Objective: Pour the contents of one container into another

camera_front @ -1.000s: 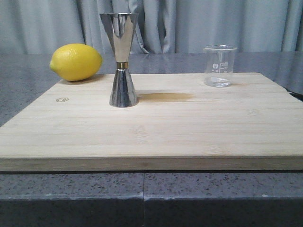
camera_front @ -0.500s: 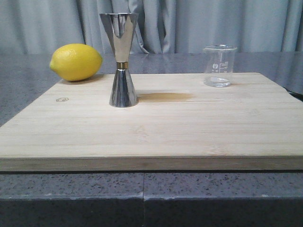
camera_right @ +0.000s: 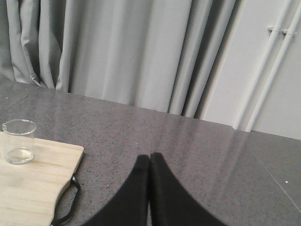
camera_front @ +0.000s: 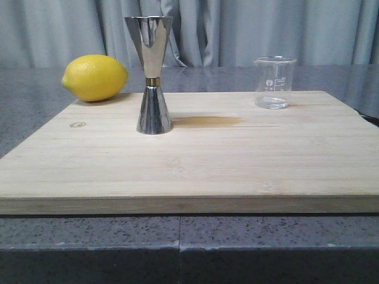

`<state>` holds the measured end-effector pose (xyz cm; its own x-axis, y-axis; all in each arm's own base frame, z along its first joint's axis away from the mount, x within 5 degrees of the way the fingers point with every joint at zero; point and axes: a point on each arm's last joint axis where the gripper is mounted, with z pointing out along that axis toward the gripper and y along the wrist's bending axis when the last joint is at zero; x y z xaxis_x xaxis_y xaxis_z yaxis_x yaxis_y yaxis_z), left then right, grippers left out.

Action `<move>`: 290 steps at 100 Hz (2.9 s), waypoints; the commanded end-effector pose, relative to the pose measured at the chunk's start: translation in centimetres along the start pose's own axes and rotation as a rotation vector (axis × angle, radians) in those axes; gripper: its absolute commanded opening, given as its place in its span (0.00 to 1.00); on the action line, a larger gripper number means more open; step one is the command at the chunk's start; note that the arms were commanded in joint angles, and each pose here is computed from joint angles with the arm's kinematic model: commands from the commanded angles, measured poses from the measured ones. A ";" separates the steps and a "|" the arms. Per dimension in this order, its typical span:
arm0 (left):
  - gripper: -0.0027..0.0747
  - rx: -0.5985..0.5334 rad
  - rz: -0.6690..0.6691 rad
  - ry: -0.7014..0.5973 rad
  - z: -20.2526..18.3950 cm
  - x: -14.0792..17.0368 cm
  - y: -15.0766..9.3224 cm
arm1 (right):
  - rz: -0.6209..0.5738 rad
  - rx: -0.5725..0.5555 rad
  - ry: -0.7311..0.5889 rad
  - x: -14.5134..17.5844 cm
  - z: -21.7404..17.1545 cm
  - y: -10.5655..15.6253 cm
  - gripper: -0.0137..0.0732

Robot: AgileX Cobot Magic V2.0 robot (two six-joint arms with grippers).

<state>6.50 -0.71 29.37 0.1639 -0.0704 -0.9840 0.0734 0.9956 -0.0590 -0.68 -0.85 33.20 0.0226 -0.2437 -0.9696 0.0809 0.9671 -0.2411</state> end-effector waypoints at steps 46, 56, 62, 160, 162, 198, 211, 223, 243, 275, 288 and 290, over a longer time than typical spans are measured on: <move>0.01 -0.045 0.005 -0.012 0.1 -0.8 0.4 | -0.015 0.029 -0.099 -1.2 -0.6 -0.3 0.08; 0.01 -0.046 0.005 -0.012 0.1 -0.8 0.4 | -0.015 0.029 -0.099 -1.2 -0.6 -0.3 0.08; 0.01 -0.050 0.005 -0.012 0.1 -0.8 0.4 | -0.015 0.029 -0.099 -1.2 -0.6 -0.3 0.08; 0.01 -0.065 0.140 0.000 0.1 -0.7 0.6 | -0.015 0.029 -0.099 -1.2 -0.6 -0.3 0.08; 0.01 -0.065 0.134 0.000 0.1 -0.7 0.6 | -0.015 0.029 -0.099 -1.2 -0.6 -0.3 0.08; 0.01 -0.065 0.104 -0.003 0.1 -0.7 0.6 | -0.015 0.029 -0.099 -1.2 -0.6 -0.3 0.08; 0.01 -0.062 0.104 -0.003 0.1 -0.7 0.5 | -0.015 0.029 -0.099 -1.2 -0.6 -0.3 0.08; 0.01 -0.065 0.104 -0.003 0.1 -0.7 0.6 | -0.015 0.029 -0.099 -1.2 -0.6 -0.3 0.08; 0.01 -0.065 0.104 -0.003 0.1 -0.7 0.6 | -0.015 0.029 -0.099 -1.2 -0.6 -0.3 0.08; 0.01 -0.083 0.086 -0.005 0.1 -0.7 0.7 | -0.015 0.029 -0.099 -1.2 -0.6 -0.3 0.08; 0.01 -0.094 0.083 -0.005 0.1 -0.7 0.8 | -0.015 0.029 -0.099 -1.2 -0.6 -0.3 0.08; 0.01 -0.094 0.082 -0.005 0.1 -0.7 0.8 | -0.015 0.029 -0.099 -1.2 -0.6 -0.3 0.08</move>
<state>6.54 0.12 29.25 0.1545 0.0349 -0.9874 -0.0342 0.9990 0.0300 -0.68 -0.85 33.18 0.0209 -0.2440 -0.9695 0.0807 0.9670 -0.2416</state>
